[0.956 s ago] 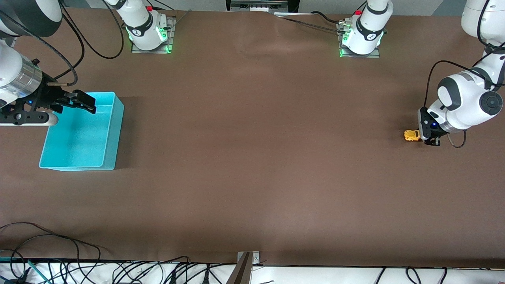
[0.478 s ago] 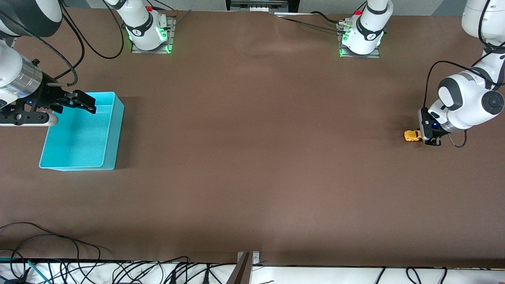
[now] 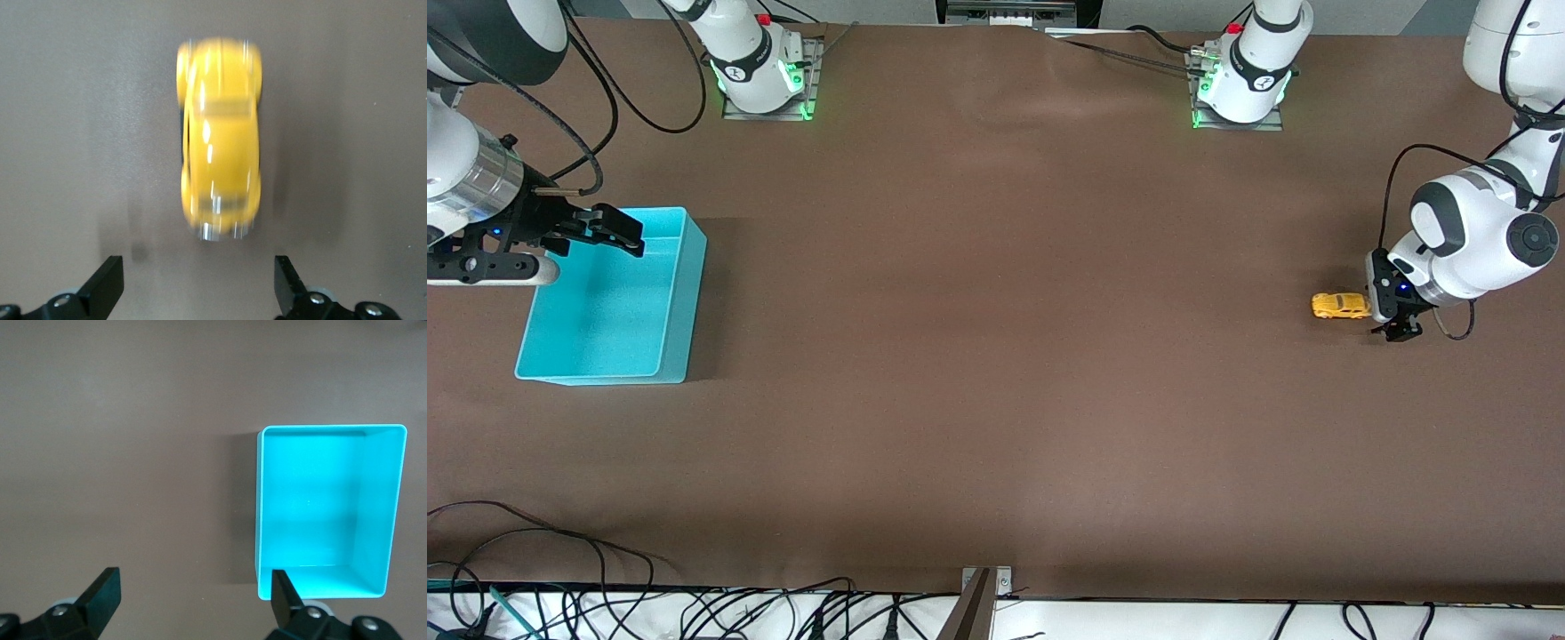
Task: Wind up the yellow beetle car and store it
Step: 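Open the left gripper, letting the car roll toward the blue bin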
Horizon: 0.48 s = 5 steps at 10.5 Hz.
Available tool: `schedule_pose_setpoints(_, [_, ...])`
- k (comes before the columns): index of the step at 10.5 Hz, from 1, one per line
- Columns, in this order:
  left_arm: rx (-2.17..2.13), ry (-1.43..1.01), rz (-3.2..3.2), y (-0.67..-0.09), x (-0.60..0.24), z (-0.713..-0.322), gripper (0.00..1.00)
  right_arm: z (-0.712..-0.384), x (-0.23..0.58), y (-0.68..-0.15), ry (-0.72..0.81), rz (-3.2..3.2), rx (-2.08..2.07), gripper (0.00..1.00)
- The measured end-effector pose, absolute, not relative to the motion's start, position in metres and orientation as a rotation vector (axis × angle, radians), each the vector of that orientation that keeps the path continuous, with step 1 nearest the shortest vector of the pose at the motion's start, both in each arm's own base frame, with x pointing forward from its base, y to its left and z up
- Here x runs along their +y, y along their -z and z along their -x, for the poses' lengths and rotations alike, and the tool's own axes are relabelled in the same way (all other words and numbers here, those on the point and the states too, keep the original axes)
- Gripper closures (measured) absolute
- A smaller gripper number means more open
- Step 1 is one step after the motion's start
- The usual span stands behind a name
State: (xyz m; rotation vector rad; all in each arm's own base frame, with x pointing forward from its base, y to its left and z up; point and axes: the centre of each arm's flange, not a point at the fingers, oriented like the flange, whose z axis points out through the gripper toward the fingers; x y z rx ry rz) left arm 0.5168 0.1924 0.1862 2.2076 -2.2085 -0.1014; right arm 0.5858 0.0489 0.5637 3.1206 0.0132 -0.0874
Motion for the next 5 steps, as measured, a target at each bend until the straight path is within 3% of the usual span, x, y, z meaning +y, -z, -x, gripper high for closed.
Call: schedule_pose_setpoints(5, [-2.239,0.077,-2.209,-0.198,0.187,-0.525,0.00,-0.586,0.049,-0.563,0.089,-3.121,0.013,0.00])
